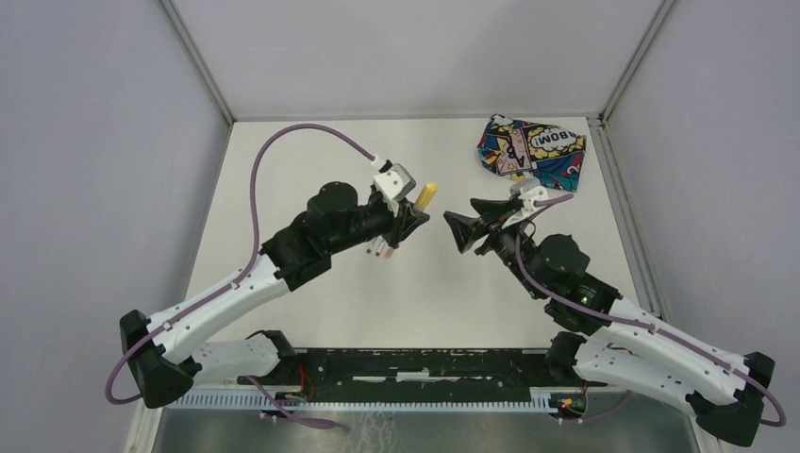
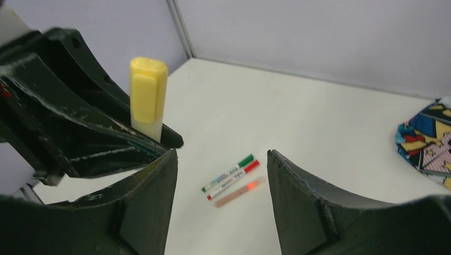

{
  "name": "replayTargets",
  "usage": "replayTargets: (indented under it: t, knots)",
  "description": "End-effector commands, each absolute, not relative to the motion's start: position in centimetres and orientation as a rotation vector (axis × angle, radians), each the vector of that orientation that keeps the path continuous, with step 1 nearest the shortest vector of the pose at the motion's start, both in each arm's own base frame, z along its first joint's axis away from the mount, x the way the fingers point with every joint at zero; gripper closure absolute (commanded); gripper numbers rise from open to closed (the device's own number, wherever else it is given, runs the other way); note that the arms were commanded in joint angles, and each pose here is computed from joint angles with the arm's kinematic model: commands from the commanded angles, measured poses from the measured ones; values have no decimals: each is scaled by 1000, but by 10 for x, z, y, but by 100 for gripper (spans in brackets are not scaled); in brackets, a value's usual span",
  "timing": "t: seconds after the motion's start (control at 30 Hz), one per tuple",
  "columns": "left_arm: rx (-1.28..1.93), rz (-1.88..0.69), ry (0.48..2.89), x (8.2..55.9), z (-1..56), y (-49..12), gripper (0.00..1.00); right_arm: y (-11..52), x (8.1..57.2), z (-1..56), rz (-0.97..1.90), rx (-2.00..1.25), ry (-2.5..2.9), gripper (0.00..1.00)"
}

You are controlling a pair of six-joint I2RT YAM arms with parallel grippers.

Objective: Insert the pens into the pen caps

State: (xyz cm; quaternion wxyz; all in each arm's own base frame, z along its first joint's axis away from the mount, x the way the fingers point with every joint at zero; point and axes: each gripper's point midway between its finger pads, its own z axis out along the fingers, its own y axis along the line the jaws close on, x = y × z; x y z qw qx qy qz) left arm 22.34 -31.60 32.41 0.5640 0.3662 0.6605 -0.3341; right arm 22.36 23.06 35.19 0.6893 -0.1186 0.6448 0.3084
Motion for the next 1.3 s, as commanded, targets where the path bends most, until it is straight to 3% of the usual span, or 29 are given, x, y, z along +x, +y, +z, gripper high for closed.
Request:
replayTargets:
  t: [0.0, 0.27, 0.53, 1.27]
  knots:
    - [804, -665, 1723, 239, 277, -303, 98, 223, 230, 296, 602, -244, 1576, 32]
    - [735, -413, 2161, 268, 163, -285, 94, 203, 239, 229, 383, -223, 1794, 31]
    - [750, -321, 2390, 281, 90, -288, 91, 198, 239, 190, 272, -252, 1923, 30]
    - [802, -218, 2587, 287, 20, -286, 81, 198, 237, 180, 282, -284, 1941, 25]
